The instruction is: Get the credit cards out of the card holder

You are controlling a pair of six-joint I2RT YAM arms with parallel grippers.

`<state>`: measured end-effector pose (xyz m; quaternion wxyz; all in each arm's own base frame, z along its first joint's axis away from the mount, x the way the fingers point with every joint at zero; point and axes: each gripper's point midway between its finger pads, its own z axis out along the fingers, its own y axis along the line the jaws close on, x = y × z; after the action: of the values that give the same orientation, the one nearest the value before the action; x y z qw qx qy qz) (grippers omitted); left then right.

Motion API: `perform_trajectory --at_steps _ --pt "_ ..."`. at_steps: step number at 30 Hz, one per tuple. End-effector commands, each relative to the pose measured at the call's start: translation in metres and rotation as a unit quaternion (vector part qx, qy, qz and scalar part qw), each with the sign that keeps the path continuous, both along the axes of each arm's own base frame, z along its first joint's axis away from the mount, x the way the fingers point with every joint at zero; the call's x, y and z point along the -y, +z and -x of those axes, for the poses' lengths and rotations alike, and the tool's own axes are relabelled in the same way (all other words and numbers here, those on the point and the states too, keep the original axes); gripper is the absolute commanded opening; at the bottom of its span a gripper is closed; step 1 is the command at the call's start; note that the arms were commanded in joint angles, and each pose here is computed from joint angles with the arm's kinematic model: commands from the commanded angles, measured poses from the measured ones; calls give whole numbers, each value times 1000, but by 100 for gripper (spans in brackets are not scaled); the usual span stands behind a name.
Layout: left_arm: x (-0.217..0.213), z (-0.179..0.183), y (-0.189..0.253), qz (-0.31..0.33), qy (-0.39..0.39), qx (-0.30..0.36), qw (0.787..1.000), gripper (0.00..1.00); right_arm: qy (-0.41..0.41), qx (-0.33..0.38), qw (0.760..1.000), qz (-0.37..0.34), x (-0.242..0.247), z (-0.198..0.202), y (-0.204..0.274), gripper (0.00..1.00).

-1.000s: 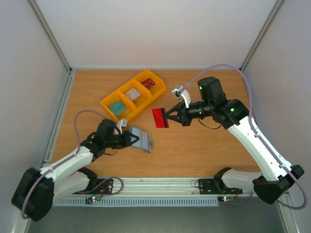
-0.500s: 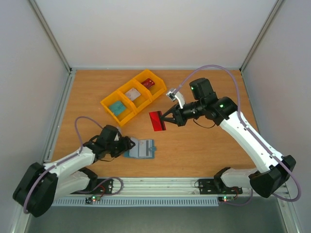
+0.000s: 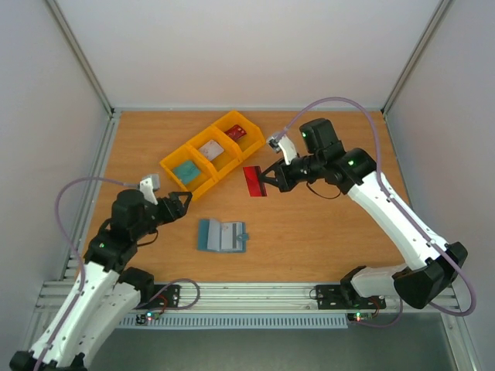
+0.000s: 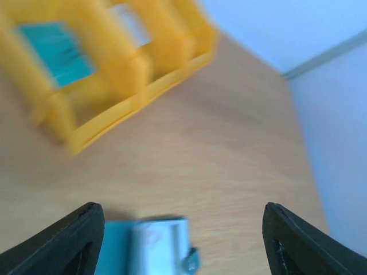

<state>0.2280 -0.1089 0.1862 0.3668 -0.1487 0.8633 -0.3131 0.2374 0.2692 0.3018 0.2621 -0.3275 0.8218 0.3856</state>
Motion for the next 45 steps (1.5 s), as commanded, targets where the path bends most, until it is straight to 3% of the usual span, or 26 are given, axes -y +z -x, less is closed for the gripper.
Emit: perform_trajectory --at_steps 1,4,6,9,11,13,16,18,19,22,25,27,30,34,37,45 --pt "36 4 82 28 -132 187 973 77 -48 39 998 24 4 -23 14 1" --pt "56 9 91 68 -187 197 960 77 -93 75 990 79 13 -50 17 1" --pt "69 15 106 92 -233 230 940 76 -62 107 987 99 6 -50 21 1" --pt "80 25 136 73 -294 318 899 75 25 183 980 80 -11 -36 36 1" --pt "83 28 148 40 -315 361 877 75 13 274 958 83 -10 -53 52 1" --pt "81 18 139 5 -309 352 884 76 -11 387 916 102 -9 -83 69 1" --pt "59 -14 116 -45 -223 286 931 78 -8 540 829 144 -24 -131 79 1" --pt "28 -34 88 -104 -133 208 963 79 6 589 790 171 -38 -166 77 1" --pt "12 -41 79 -137 -92 177 970 80 11 598 782 176 -43 -182 78 1" --pt "-28 -54 56 -228 -20 80 970 79 6 592 786 179 -47 -234 74 1" --pt "-50 -70 34 -265 -1 -47 963 81 -5 583 792 180 -48 -265 69 1" --pt "-58 -82 19 -265 9 -128 956 97 5 575 796 188 -52 -273 51 1" --pt "-66 -110 3 -280 14 -206 938 99 6 557 808 194 -51 -277 31 1" --pt "-74 -155 -16 -305 11 -250 919 99 9 534 823 193 -45 -275 11 1" --pt "-79 -173 -38 -281 30 -284 916 99 15 523 829 196 -42 -272 -1 1" --pt "-86 -179 -105 -279 30 -323 904 99 18 501 845 186 -41 -274 -13 1"
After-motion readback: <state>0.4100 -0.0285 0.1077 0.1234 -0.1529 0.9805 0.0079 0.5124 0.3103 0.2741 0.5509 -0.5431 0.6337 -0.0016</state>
